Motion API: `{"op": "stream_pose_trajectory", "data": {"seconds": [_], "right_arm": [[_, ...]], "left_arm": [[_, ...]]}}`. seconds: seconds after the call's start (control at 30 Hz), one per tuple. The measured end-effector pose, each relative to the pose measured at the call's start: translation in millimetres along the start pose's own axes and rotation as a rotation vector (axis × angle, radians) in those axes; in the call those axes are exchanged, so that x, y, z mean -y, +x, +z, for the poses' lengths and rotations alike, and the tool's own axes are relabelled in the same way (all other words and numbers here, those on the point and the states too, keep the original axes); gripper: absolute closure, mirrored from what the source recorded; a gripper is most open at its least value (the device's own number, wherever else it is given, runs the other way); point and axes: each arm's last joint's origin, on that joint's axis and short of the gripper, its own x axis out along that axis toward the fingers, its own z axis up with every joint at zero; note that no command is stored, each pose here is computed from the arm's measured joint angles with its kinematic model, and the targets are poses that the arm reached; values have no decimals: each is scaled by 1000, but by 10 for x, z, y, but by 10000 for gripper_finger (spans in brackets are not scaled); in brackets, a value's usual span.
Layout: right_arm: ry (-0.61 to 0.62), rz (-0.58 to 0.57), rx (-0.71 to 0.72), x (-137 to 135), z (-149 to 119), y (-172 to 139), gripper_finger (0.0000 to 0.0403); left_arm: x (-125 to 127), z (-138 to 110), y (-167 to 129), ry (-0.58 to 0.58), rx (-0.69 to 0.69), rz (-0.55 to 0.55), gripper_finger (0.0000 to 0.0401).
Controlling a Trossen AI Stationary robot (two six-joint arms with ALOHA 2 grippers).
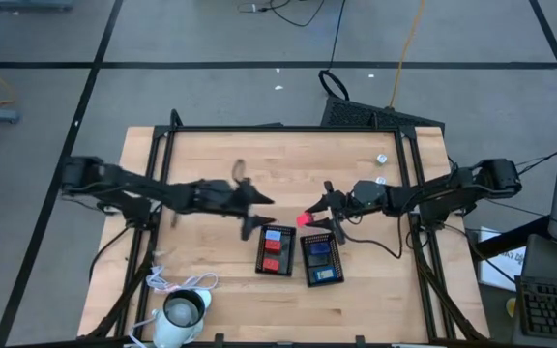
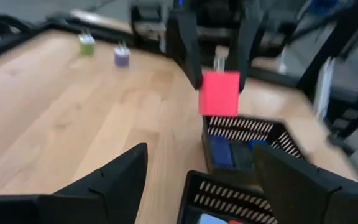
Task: Pick & Place Office items
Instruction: Put the pink charger adapter into the left black basket
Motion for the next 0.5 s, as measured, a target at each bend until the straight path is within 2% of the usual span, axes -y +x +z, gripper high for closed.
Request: {"op": "stream_pose_trajectory", "data": {"seconds": [0.27, 0.5], "right_arm": [[1, 1, -11, -5, -11, 1, 251], [1, 0, -21, -3, -21, 1, 252]], "left_arm": [[62, 73, 682, 88, -136, 14, 109], [149, 51, 985, 129, -155, -7, 109]]}}
